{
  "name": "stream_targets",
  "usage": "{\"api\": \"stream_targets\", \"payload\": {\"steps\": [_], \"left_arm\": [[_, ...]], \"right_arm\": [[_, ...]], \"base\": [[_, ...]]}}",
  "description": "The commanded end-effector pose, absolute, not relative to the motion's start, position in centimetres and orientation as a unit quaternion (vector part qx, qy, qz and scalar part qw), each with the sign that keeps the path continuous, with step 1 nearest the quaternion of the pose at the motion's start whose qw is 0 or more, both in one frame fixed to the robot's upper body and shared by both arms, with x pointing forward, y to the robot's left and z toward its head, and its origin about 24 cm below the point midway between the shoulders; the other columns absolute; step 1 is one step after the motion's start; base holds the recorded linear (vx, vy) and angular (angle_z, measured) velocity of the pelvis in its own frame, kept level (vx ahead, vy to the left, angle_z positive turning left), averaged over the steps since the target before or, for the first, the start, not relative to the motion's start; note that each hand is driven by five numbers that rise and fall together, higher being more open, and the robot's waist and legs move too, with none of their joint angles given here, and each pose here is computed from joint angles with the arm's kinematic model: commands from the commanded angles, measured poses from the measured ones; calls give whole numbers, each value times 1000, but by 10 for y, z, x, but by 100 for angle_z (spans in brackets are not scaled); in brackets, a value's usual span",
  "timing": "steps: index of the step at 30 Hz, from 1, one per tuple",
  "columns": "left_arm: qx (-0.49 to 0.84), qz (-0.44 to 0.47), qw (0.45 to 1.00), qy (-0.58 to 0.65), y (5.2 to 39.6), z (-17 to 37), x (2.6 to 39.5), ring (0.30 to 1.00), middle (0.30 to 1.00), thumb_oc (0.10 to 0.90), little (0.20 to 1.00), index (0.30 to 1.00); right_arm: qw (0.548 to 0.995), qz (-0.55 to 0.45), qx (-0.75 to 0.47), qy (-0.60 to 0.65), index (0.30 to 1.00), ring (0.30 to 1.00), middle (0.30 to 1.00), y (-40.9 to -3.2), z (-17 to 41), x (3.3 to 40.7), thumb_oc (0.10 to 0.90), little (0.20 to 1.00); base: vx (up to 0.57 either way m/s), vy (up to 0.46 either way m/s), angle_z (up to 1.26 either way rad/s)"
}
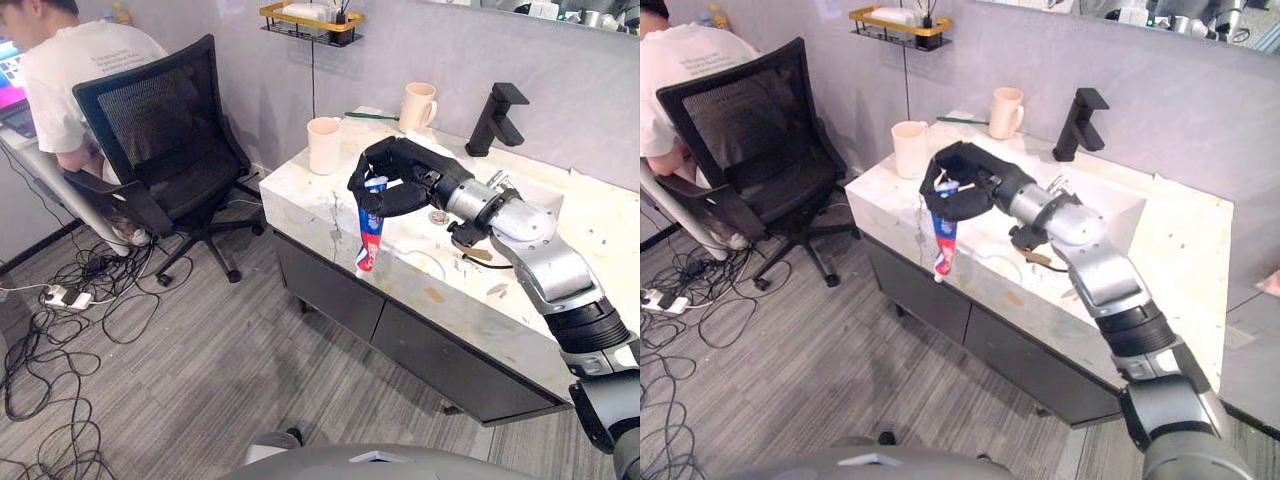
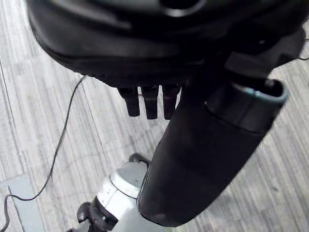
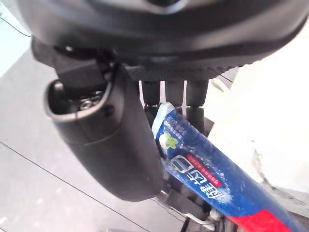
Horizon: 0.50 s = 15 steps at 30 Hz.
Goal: Organize the bathroom.
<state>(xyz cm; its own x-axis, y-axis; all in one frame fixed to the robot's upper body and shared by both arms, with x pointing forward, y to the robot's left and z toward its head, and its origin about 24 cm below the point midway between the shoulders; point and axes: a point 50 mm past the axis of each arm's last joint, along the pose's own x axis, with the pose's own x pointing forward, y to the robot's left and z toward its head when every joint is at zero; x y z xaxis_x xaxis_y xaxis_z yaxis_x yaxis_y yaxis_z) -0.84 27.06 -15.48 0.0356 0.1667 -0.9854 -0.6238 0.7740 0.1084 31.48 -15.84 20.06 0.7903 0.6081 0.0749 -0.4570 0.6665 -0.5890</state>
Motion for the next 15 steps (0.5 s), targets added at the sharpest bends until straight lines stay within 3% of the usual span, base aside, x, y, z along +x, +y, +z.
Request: {"api": "stream_targets", "payload": {"steps": [1,15], "left_arm": [[-95,247,730,630,293,-148,6,900,900,800,900,900],[-69,218,713,663,284,-154,-9,900,900,800,900,900]], "right_arm": [[864,258,-266,-341,300,300,300,-146,295,307,400,300],[864,191,-286,-368,300,300,300,-157,322,314,400,300]], "base": [[0,0,0],[-5,27,1]]}}
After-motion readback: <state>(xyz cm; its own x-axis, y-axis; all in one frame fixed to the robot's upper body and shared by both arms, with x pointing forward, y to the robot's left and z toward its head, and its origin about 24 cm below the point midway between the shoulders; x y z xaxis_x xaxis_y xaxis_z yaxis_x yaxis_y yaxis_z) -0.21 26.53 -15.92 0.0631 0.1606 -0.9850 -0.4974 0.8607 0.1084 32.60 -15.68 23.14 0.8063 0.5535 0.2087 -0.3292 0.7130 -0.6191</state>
